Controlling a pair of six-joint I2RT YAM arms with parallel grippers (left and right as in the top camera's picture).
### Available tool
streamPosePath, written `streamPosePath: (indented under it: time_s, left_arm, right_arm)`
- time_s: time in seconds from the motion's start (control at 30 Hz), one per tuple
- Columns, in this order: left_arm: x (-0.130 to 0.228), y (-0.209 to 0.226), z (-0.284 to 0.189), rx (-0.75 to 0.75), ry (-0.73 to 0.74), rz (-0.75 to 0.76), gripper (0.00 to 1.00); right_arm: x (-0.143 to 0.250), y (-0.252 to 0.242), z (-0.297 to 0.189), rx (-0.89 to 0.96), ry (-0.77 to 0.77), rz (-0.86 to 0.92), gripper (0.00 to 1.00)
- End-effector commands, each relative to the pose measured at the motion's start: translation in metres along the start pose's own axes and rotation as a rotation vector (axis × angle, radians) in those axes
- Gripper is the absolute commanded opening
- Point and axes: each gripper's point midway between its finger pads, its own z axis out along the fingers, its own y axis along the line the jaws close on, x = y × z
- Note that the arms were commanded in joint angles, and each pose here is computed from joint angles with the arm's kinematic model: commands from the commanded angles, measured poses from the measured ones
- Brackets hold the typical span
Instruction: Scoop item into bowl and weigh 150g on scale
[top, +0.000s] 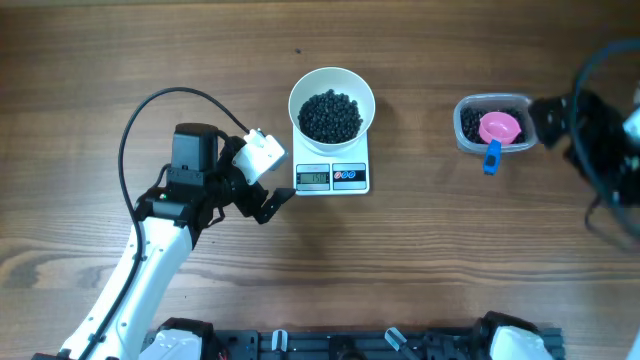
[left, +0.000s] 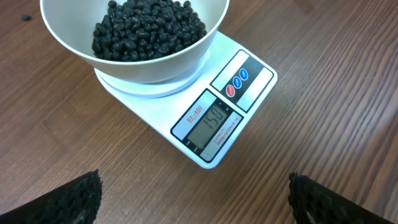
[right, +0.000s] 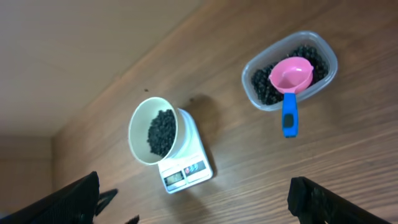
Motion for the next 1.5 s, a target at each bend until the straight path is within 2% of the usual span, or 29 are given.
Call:
streamPosePath:
  time_s: [0.0,0.23,0.37,0.47,0.57,0.7,0.87,1.07,1.3,1.47]
  left_arm:
    - [0.003,0.0,0.001,0.001,0.004,-0.013,1.0]
    - [0.003,0.0,0.001,0.001,0.004,-0.013,1.0]
    - [0.003,0.0,0.001,0.001,0.004,-0.013,1.0]
    - [0.003,0.0,0.001,0.001,0.004,-0.013,1.0]
    - [0.003,0.0,0.001,0.001,0.004,-0.013,1.0]
    - [0.003,0.0,0.001,0.002,0.005,-0.013,1.0]
    - [0.003,0.0,0.001,0.001,0.004,-0.013,1.0]
    - [0.003,0.0,0.001,0.001,0.004,-0.013,1.0]
    - [0.003,0.0,0.001,0.001,0.004,-0.013,1.0]
    - [0.003,0.0,0.001,0.001,0.004,-0.013,1.0]
  right_arm:
    - [0.011,0.001,-0.037,0.013,-0.115,0.004,1.0]
    - [0.039,-0.015,-0.156,0.082,-0.606,-0.029,1.0]
    - [0.047,-0.032,-0.164,0.152,-0.647,-0.017,1.0]
    - [0.042,-0.047,-0.137,0.209,-0.603,-0.019,1.0]
    - [0.021,-0.049,-0.105,0.207,-0.604,-0.1,1.0]
    - [-0.008,-0.037,-0.052,0.112,-0.627,-0.282,1.0]
    - [-0.021,-0.04,0.021,0.016,-0.682,-0.447,1.0]
    - [0.006,-0.041,0.068,-0.089,-0.74,-0.533,1.0]
    - [0.038,-0.063,0.077,-0.088,-0.81,-0.548,1.0]
    - [0.061,-0.072,0.084,-0.078,-0.867,-0.668,1.0]
